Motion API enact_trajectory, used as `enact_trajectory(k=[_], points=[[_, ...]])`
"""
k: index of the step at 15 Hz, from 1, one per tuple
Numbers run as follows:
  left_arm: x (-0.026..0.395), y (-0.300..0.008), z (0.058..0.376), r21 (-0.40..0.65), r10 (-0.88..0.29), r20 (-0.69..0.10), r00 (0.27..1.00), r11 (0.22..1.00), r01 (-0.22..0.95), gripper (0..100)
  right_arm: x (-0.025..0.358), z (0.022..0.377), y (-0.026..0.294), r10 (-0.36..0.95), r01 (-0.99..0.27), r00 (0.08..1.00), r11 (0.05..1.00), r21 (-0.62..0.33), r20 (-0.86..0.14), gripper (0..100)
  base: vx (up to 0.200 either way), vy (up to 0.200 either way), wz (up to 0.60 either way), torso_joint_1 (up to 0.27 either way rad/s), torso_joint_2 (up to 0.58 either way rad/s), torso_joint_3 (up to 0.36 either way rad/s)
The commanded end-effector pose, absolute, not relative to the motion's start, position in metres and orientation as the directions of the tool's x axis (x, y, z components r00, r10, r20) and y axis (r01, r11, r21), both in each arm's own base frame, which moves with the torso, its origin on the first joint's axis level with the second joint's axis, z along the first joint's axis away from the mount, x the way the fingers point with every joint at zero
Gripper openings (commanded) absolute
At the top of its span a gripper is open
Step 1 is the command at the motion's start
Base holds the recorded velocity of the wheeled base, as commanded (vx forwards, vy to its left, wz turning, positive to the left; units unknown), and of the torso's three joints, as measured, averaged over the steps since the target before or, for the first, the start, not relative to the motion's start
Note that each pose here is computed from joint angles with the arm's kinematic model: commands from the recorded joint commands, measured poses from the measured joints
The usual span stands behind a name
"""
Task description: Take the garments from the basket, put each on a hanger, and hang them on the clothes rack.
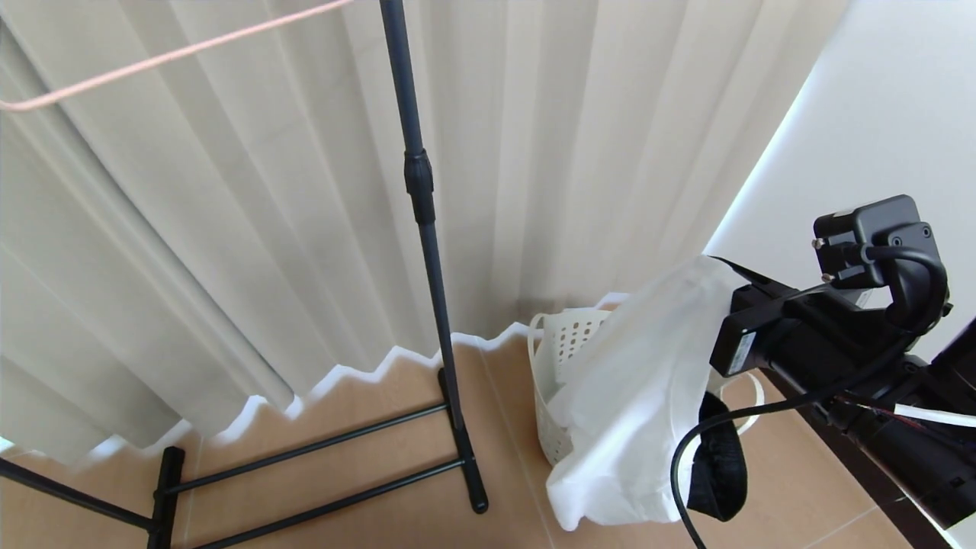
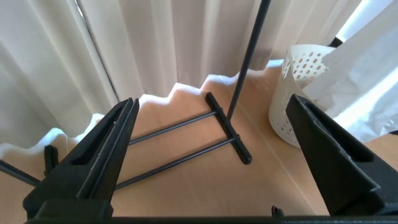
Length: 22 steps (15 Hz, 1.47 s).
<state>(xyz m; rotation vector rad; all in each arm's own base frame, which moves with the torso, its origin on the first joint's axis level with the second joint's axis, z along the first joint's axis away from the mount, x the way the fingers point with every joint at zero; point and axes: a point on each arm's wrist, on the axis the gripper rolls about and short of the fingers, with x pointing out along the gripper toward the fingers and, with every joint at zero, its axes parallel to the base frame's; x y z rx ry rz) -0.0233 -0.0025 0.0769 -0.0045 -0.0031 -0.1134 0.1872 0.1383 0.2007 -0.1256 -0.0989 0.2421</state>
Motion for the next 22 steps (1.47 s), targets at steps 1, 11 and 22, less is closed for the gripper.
enact_trajectory(k=[1, 11, 22], points=[[-0.0234, -0.0025, 0.0770, -0.004, -0.113, 0.005, 0.994, 0.994, 0.113, 100, 0.1865, 0.2017, 0.1373, 0.243, -0.231, 0.966, 0.964, -0.135, 0.086, 0, 0.000, 0.000, 0.00, 0.032, -0.40, -0.139], [-0.0234, -0.0024, 0.0770, -0.006, -0.112, 0.005, 0.994, 0.994, 0.112, 100, 0.1864, 0.2013, 0.1372, 0.243, -0.231, 0.966, 0.963, -0.137, 0.085, 0, 0.000, 0.000, 0.00, 0.115, -0.46, -0.155], [-0.0234, -0.0024, 0.0770, -0.004, -0.112, 0.005, 0.994, 0.994, 0.112, 100, 0.1849, 0.2001, 0.1361, 0.244, -0.230, 0.966, 0.962, -0.150, 0.082, 0, 0.000, 0.000, 0.00, 0.199, -0.54, -0.210]])
